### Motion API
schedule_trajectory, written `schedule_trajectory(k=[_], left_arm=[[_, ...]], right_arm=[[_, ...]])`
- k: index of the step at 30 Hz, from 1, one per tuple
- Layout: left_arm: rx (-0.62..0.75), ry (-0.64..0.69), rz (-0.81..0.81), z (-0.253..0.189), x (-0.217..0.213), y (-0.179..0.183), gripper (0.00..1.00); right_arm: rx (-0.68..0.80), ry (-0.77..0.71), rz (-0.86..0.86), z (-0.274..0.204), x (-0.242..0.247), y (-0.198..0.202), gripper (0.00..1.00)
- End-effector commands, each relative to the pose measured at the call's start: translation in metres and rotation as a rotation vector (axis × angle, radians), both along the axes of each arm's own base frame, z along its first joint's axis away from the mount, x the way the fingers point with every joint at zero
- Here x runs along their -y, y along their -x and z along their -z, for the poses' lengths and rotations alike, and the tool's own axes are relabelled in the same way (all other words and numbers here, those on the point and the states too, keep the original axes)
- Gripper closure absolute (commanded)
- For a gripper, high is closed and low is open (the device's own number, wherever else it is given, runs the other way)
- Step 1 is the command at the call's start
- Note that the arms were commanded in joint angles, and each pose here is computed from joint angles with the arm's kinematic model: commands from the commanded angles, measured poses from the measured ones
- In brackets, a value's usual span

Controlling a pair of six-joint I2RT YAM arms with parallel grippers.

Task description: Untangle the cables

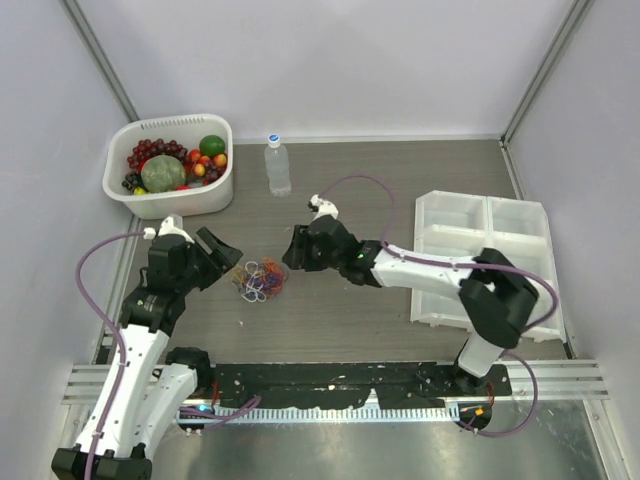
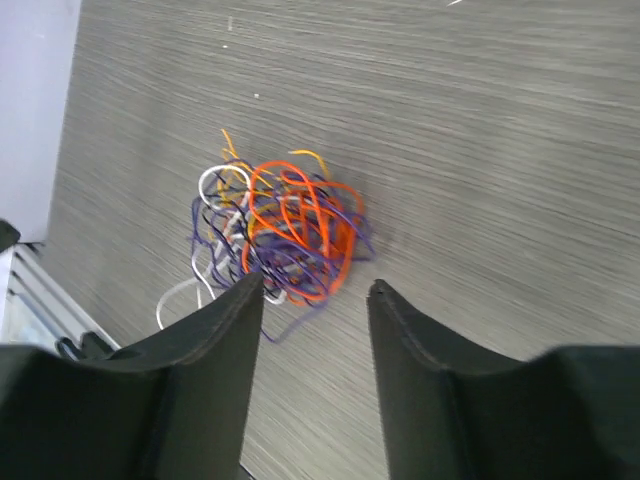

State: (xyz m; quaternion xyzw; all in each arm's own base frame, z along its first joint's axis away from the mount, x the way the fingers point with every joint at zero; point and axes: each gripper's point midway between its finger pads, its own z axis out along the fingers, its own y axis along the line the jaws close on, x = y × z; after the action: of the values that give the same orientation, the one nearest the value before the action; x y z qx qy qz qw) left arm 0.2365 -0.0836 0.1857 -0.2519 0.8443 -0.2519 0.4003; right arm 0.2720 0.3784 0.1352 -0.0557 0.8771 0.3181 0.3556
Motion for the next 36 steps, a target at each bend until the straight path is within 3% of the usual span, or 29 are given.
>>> schedule_trajectory(k=[1, 4, 7, 10, 19, 21, 22, 23, 30, 36], left_arm=[[-0.049, -0.052, -0.081, 0.015, -0.017, 0.004, 0.32], [-0.048, -0.021, -0.036, 0.023, -0.007, 0.001, 0.34], [-0.092, 0.016, 0.022, 0.037, 0.006, 0.001, 0.37], [-0.132, 0.018, 0.043, 0.048, 0.010, -0.001, 0.39], [-0.133, -0.011, 0.055, 0.051, 0.008, -0.002, 0.42], [-0.115, -0.009, 0.067, 0.050, 0.009, -0.005, 0.43], [-0.106, -0.004, 0.076, 0.048, 0.011, -0.006, 0.47], [-0.100, 0.010, 0.091, 0.046, 0.015, -0.006, 0.50], [-0.034, 0.313, 0.170, 0.024, 0.059, -0.024, 0.52], [-0.067, 0.523, 0.198, 0.040, 0.085, -0.047, 0.50]], right_arm=[[0.028, -0.270, -0.053, -0.044, -0.067, -0.014, 0.51], [0.031, -0.248, -0.083, -0.024, -0.088, -0.016, 0.52], [0.028, -0.235, -0.097, -0.015, -0.102, -0.021, 0.68], [0.018, -0.208, -0.099, 0.002, -0.107, -0.022, 0.72], [-0.029, -0.199, -0.149, 0.022, -0.117, -0.011, 0.72], [-0.031, -0.211, -0.157, 0.019, -0.119, -0.010, 0.78], [-0.032, -0.214, -0.157, 0.017, -0.118, -0.010, 0.94], [-0.030, -0.218, -0.154, 0.011, -0.116, -0.010, 0.99], [-0.009, -0.345, -0.164, -0.046, -0.089, 0.013, 0.99], [0.020, -0.506, -0.184, -0.092, -0.078, 0.029, 0.99]])
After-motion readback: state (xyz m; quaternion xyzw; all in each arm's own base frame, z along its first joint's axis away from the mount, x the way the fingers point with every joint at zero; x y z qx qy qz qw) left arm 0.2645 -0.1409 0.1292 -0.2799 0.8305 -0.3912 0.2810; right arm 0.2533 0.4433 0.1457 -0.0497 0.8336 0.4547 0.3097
